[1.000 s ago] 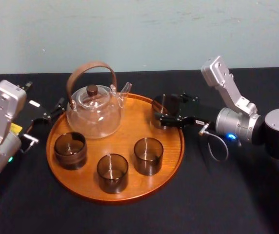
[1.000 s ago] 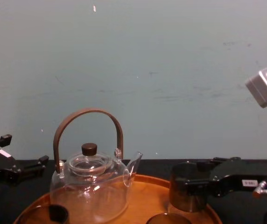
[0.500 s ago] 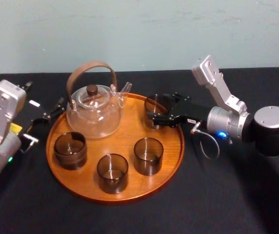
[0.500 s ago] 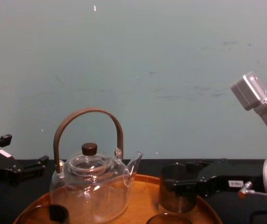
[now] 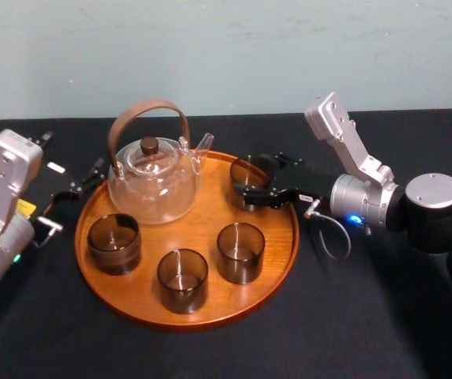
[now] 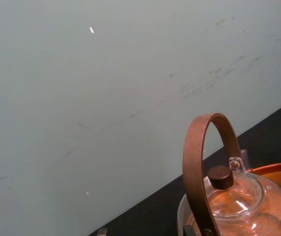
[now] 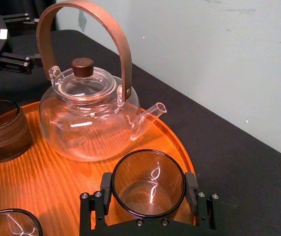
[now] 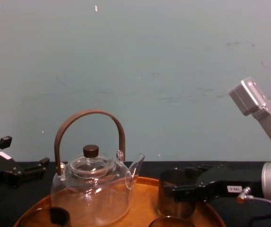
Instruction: Pick up the glass from the table and place it on the tray.
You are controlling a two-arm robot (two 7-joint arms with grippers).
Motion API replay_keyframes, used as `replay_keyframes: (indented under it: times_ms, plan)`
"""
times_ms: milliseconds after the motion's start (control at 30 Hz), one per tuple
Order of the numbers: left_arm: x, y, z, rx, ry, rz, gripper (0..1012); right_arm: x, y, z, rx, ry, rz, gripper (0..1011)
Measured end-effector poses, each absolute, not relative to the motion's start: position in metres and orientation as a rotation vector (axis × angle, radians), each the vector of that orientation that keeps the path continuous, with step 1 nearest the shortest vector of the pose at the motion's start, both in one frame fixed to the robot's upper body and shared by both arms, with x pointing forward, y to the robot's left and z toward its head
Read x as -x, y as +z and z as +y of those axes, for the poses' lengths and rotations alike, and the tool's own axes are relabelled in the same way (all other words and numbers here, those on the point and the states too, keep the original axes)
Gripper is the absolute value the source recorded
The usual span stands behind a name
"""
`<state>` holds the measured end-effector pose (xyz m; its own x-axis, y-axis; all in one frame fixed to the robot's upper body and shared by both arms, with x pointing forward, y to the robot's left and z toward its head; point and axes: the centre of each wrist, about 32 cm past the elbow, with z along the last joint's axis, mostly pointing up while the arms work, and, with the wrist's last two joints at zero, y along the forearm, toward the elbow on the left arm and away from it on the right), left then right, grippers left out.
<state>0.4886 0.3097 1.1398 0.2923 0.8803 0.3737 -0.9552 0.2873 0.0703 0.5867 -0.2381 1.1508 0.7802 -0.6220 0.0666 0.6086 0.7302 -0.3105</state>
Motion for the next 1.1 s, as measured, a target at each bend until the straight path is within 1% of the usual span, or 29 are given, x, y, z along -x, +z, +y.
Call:
replay_keyframes:
  times_ms: [433,500,567,633,1100]
  plan:
    - [-0.4886,1.1398,0.3097,-0.305,1.248,-0.285,1001,-0.5864,1.1505,-0.238,0.332,-0.686,0.043,904]
    - [-0.4886,1.1398,0.3097,-0.305,1.248,-0.285,1001,-0.5864,1.1505,-0.238,0.332,-0.685,0.043,927]
    - [-0.4886,1.1398,0.3097,-0.304,1.248,-0.285,1001,-0.5864,1.1506,-0.2381,0.332,-0.685,0.043,980]
    - [-0.4886,1.1398,0.3097,-0.304,1.248,-0.285,1001,-0.5863,1.1505,-0.2381,0.332,-0.686,0.044,1002]
    - [-0.4886,1.1398,0.3097,-0.305,1.248,-0.285,1001,-0.5846,1.1505,-0.2396,0.323,-0.676,0.048,1002]
